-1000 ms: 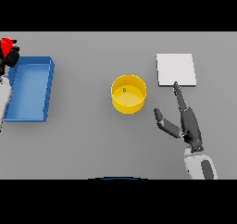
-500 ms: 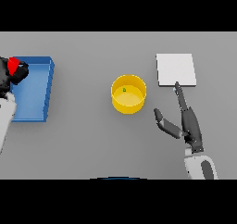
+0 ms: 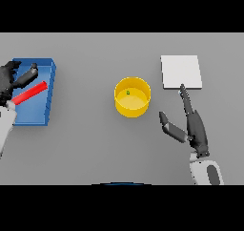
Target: Pick up the red beaker and tilt it to pour out 1 green nut into yellow bowl. Pick up the yellow bowl and place it on the metallic measuring scale.
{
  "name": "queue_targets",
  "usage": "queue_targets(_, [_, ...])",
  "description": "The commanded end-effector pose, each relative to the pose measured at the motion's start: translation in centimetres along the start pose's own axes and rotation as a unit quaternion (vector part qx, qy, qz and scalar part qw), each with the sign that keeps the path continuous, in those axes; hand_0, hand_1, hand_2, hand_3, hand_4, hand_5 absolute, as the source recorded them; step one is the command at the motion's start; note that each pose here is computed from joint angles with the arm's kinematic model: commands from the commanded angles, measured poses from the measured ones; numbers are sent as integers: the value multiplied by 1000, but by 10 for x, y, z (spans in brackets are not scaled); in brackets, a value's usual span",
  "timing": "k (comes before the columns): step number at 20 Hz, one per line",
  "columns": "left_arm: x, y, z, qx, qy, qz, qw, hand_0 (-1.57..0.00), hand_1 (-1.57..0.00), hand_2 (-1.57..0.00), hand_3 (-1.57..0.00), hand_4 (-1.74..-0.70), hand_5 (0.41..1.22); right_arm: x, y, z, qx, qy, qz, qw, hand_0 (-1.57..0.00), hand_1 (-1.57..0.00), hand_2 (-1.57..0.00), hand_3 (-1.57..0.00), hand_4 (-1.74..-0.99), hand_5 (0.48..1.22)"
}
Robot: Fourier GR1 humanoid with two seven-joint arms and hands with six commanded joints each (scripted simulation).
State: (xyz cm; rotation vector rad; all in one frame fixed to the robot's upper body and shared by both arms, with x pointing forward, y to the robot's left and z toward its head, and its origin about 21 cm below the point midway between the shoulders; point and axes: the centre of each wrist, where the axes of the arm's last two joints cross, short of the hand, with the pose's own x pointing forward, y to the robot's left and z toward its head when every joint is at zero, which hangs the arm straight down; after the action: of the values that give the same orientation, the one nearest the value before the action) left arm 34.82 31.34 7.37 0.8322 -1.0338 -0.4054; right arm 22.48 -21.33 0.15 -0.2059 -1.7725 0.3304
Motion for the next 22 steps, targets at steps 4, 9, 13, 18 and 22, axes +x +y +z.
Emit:
queue_targets(4, [-3,0,-4,-1,-11,-2,1000,-161,-133,-136,-128,-796,649,3,-2,0,3,1,7,1000,1,1,1,1,-1019,643])
queue_targets(9, [0,1,-5,7,-34,4,999,-52,-43,-44,-41,-756,659,9,-17,-22,95,2,87,992,1,1,1,1,-1022,674])
queue_targets(13, [4,-1,-4,8,-46,6,999,-21,-17,-17,-16,-740,668,26,-20,-54,201,-32,230,952,1,1,1,1,-1122,674])
queue_targets(18, [1,-3,-1,5,-43,0,999,-6,-5,-5,-5,-737,689,40,-14,-89,305,-75,346,884,1,1,1,1,-1207,674])
queue_targets(22, [-1,4,-3,11,-41,-8,999,-2,-1,-1,-1,-743,701,53,-6,-109,378,-116,435,809,1,1,1,1,-1227,698])
